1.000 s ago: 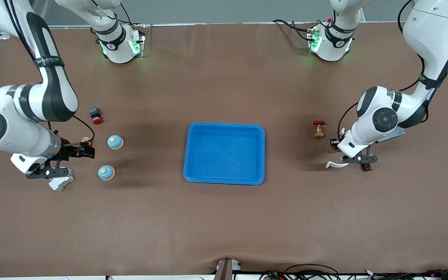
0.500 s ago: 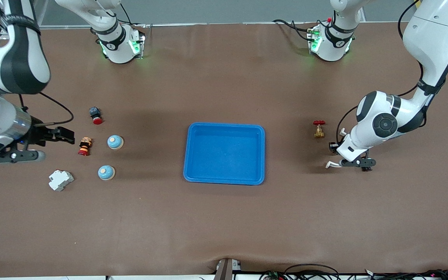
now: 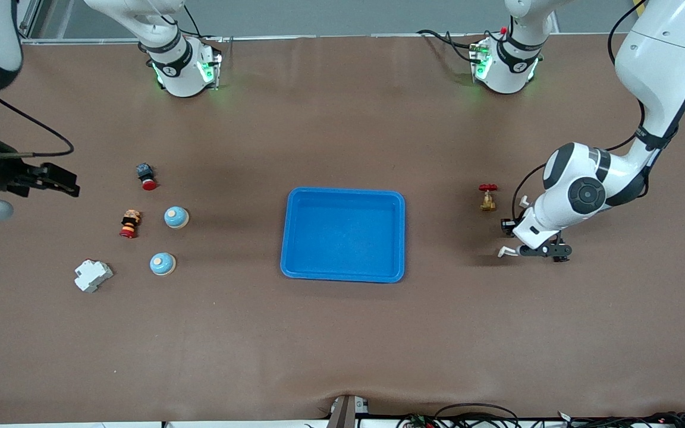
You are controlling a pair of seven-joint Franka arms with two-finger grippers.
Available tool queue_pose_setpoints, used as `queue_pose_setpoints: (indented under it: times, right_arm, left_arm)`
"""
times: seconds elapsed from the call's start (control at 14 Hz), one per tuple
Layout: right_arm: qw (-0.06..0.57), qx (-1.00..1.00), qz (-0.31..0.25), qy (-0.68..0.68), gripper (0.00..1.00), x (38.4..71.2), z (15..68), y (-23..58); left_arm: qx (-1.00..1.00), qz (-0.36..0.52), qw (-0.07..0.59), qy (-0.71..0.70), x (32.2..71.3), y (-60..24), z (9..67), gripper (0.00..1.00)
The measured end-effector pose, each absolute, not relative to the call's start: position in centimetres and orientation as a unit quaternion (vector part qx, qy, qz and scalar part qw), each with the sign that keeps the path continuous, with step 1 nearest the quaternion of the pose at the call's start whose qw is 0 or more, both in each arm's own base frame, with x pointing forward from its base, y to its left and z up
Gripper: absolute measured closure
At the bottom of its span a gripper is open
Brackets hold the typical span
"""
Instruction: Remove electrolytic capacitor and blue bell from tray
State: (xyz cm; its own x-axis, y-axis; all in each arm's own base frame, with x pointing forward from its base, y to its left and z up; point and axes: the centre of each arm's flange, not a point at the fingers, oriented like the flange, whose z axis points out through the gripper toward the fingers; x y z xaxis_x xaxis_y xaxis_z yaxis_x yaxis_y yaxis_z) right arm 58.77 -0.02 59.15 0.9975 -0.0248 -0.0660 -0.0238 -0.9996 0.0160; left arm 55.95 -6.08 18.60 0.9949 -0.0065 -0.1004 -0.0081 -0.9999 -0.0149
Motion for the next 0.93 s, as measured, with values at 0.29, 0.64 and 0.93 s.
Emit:
queue_pose_setpoints:
  times: [0.29,0.64,0.93]
  right_arm:
    - [-0.014,0.999,-0.036,-0.020,0.00,58.1,60.7,0.4]
    - [-0.033,0.998,-0.049,-0.032,0.00,57.7,60.8,-0.5]
    - [-0.033,0.998,-0.042,-0.032,0.00,57.2,61.7,-0.5]
  left_arm:
    - [-0.999,0.048,0.007,-0.003,56.3,-5.4,18.8,0.40]
    - [-0.998,0.052,0.032,-0.015,57.2,-3.7,21.6,0.00]
    - [-0.994,0.092,0.052,-0.035,58.3,-3.3,28.9,0.00]
